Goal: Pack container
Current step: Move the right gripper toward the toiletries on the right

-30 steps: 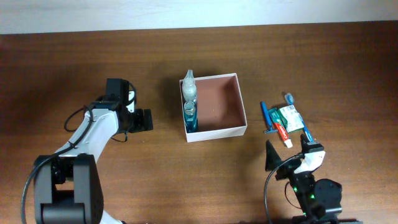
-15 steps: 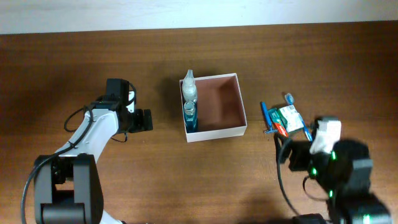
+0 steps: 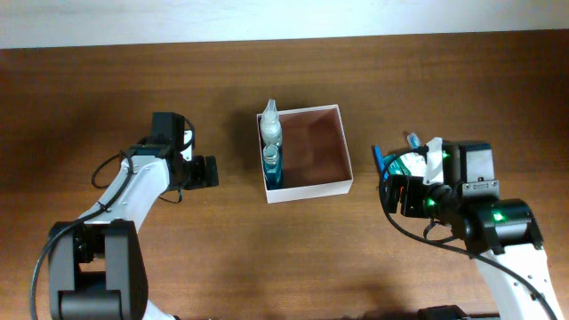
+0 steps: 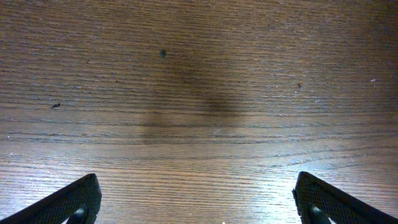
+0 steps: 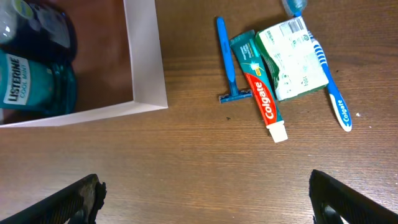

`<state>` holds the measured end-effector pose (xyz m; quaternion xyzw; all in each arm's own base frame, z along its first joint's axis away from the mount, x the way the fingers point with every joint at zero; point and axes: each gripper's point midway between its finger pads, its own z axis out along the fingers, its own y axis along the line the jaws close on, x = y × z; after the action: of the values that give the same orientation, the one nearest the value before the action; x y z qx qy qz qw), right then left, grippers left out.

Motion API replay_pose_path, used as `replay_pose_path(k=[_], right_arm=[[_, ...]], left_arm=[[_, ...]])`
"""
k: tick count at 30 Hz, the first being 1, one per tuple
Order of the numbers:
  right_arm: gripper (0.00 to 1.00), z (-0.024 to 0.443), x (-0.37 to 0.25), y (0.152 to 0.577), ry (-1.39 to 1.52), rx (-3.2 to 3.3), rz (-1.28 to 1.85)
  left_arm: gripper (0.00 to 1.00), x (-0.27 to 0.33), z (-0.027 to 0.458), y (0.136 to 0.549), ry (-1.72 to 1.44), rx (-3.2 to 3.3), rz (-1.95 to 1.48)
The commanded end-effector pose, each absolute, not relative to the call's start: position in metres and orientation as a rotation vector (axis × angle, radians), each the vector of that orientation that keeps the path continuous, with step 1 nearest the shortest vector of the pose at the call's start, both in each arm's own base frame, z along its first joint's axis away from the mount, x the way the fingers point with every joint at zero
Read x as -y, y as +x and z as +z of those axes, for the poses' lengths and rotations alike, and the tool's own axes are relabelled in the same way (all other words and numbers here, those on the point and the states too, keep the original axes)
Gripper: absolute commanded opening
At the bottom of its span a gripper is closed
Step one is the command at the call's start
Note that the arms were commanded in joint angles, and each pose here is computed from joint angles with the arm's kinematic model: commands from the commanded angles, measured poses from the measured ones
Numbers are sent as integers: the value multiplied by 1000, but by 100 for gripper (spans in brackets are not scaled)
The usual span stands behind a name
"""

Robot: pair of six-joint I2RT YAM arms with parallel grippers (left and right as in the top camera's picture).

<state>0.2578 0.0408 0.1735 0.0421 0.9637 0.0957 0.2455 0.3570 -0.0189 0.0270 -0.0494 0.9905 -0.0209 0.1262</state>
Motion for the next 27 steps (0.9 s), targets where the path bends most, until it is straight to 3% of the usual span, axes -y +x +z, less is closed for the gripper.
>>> replay_pose_path(k=[1, 27], right_arm=[[98, 179, -41, 259, 35, -2621, 231], [98, 171, -18, 247, 38, -2680, 50]], left_arm=[[99, 17, 23, 355, -150, -2894, -49], [99, 17, 23, 355, -150, -2894, -49]])
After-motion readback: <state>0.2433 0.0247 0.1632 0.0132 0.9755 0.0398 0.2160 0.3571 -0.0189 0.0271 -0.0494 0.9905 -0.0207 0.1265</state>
